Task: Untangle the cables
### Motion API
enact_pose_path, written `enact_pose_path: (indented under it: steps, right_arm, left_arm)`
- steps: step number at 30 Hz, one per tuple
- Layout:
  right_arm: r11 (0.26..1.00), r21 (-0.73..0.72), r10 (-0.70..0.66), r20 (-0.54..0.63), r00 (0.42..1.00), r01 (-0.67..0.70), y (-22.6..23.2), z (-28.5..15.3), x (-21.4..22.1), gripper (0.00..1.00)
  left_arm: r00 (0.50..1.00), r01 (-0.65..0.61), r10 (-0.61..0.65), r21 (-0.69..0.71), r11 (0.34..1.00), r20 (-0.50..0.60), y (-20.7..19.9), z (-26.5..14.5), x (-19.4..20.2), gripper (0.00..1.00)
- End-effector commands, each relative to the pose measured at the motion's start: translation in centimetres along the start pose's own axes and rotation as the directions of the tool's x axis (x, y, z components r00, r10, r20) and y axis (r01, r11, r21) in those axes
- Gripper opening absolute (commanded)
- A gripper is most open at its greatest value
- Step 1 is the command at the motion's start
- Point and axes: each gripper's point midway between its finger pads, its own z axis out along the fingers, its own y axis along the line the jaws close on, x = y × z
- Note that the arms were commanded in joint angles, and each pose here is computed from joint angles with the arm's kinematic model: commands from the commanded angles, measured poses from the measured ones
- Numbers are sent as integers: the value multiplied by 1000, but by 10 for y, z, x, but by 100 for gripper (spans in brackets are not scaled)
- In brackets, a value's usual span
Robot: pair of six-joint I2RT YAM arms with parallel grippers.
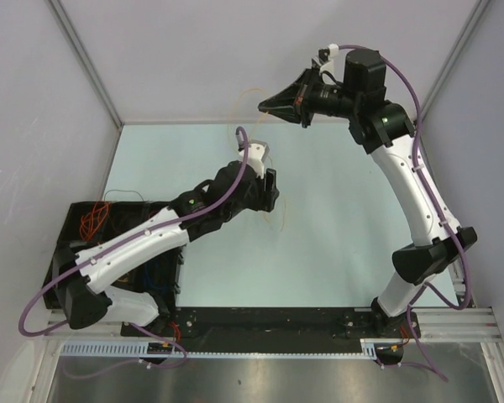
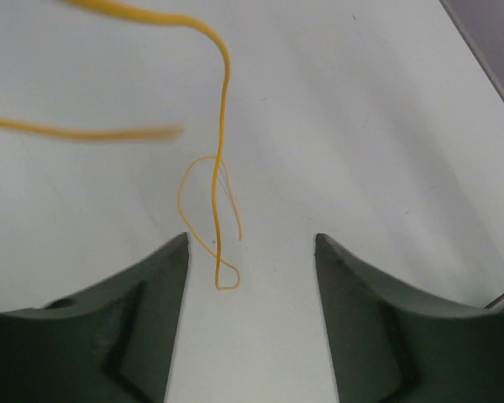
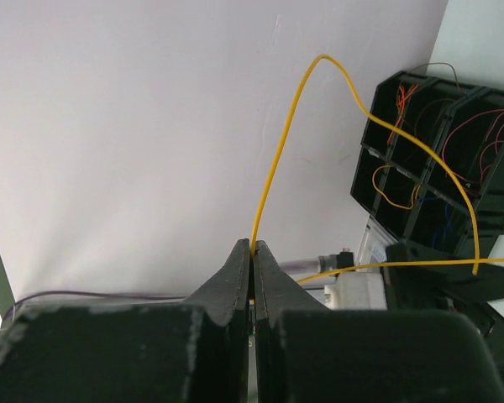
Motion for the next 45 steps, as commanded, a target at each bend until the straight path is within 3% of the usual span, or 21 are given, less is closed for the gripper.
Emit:
enact_pose_path:
  steps: [1,3,5,8,11,20,21,22,23,25,28,34,37,45]
  right_arm:
    - [997,-68,-38,-8,999,37,27,-22,13,0]
    - [997,-71,-41,4,999,41,27,-27,11,0]
    - [997,-73,-34,11,999,34,26,-31,11,0]
    - [997,-75,-17,27,999,19,23,-38,7,0]
    - [997,-79,-12,39,999,15,22,-43,4,0]
    - [996,-84,0,41,999,3,21,-44,-2,0]
    - [996,-88,0,40,999,3,23,-44,-2,0]
    - [996,-89,3,38,999,0,23,-44,-2,0]
    - [996,-91,2,39,999,1,23,-44,-3,0]
    - [996,-94,8,36,999,-4,24,-43,-3,0]
    - [995,-95,10,38,999,-7,25,-44,-4,0]
    - [995,-97,25,32,999,-22,26,-43,-5,0]
    - [994,-103,28,33,999,-24,28,-43,-6,0]
    - [993,-110,44,10,999,-42,30,-39,-8,0]
  left_arm:
    - [997,-20,23,-31,999,70,-6,7,-30,51]
    - [999,-29,31,-40,999,43,-7,14,-28,30]
    - [999,-33,33,-29,999,21,-10,16,-23,17]
    - [999,-34,34,-24,999,-8,-12,21,-15,8]
    - [999,-39,38,-27,999,-20,-10,20,-9,1]
    - [999,-34,34,-49,998,17,0,6,-14,0]
    - [999,-33,34,-48,998,22,1,4,-15,1]
    - [999,-39,40,-42,998,25,0,2,-17,9]
    - [999,-39,40,-36,999,37,0,-2,-20,30]
    - [998,-36,38,-38,999,59,2,-8,-25,55]
    - [995,-32,35,-37,999,98,6,-16,-28,71]
    - [988,-62,71,-67,996,136,13,-20,-35,73]
    - [980,-85,89,-30,996,180,8,-21,-42,74]
    - [978,-150,131,110,983,163,-19,-9,-30,73]
